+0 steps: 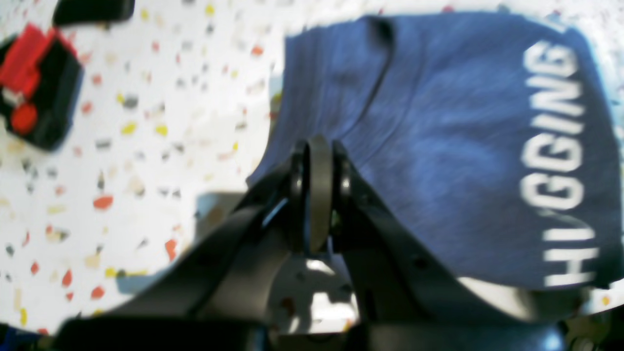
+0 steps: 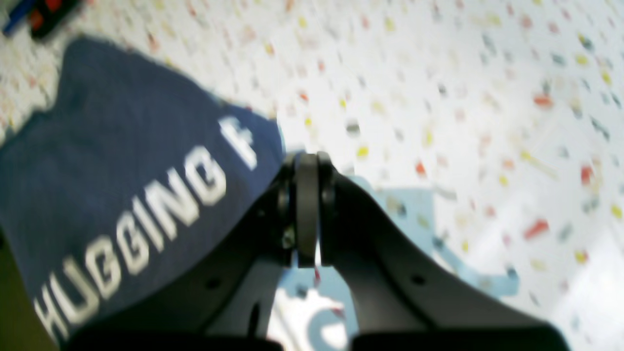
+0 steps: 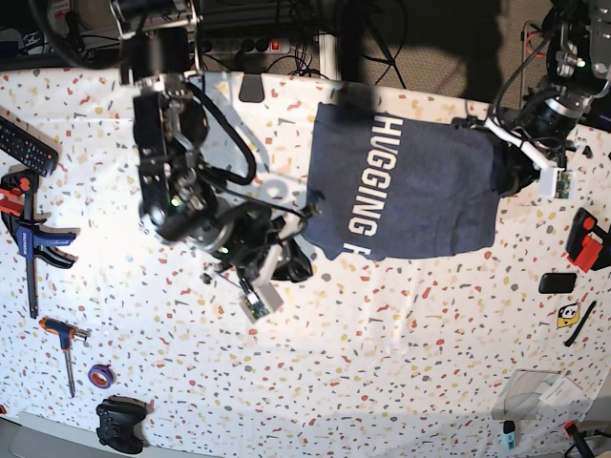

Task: Fold the T-shirt properly
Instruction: 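Grasp the shirt's opposite edge with the right gripper, then lift the folded shirt with both grippers and rotate it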

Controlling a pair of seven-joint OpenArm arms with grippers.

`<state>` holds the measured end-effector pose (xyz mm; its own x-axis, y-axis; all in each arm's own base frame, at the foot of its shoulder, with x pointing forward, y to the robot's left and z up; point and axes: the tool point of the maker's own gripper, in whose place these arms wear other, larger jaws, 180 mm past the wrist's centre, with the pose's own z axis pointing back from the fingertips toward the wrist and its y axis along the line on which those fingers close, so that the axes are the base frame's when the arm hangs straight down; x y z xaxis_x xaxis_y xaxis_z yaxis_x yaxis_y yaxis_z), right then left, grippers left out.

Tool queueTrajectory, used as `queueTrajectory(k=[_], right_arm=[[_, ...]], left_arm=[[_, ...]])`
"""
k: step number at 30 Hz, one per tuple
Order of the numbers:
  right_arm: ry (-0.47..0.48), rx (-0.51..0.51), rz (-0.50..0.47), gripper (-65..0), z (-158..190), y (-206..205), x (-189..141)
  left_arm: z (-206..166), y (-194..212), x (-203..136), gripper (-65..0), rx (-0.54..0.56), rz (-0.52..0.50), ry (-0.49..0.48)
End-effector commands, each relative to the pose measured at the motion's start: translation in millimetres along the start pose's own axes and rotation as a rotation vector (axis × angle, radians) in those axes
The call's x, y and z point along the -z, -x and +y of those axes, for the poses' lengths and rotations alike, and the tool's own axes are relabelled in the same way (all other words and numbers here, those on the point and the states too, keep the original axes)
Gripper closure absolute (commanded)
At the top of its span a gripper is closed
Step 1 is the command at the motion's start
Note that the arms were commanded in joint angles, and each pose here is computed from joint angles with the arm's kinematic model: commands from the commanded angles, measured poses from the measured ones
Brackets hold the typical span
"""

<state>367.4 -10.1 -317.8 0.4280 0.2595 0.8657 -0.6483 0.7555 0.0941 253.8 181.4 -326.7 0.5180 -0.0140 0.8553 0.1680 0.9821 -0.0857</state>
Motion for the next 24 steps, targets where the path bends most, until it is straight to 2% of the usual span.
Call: queueTrajectory(k=[1,5,9,13,19,24], right_arm=[[-0.011,0.006,-0.041,0.0,0.4,-16.5,8.1],[-0.047,0.037,0.018,0.0,2.5,-10.9,40.6],[-0.060,0.035,0.050,0.0,6.3,-11.1,55.8],[-0.055,0.021,0.108,0.0,6.4,2.6,57.7],[-0.046,0.017,0.166,0.0,6.2,23.2,54.8],[-0.060,0.029,0.205,0.0,11.6,47.2,49.8]], left_arm=[[0.6,-7.0,-2.0,0.0,0.006,-0.014,0.003],[-0.7,15.4,-4.2,0.0,-0.006,0.100,0.008],[-17.0,27.4,-11.1,0.0,-0.107,0.124,0.084],[-23.2,42.4,-11.3,0.0,-0.147,0.141,0.100],[-23.2,74.1,13.1,0.0,-0.322,0.156,0.124],[-9.3,79.4,35.7,0.0,-0.355,0.171,0.104]])
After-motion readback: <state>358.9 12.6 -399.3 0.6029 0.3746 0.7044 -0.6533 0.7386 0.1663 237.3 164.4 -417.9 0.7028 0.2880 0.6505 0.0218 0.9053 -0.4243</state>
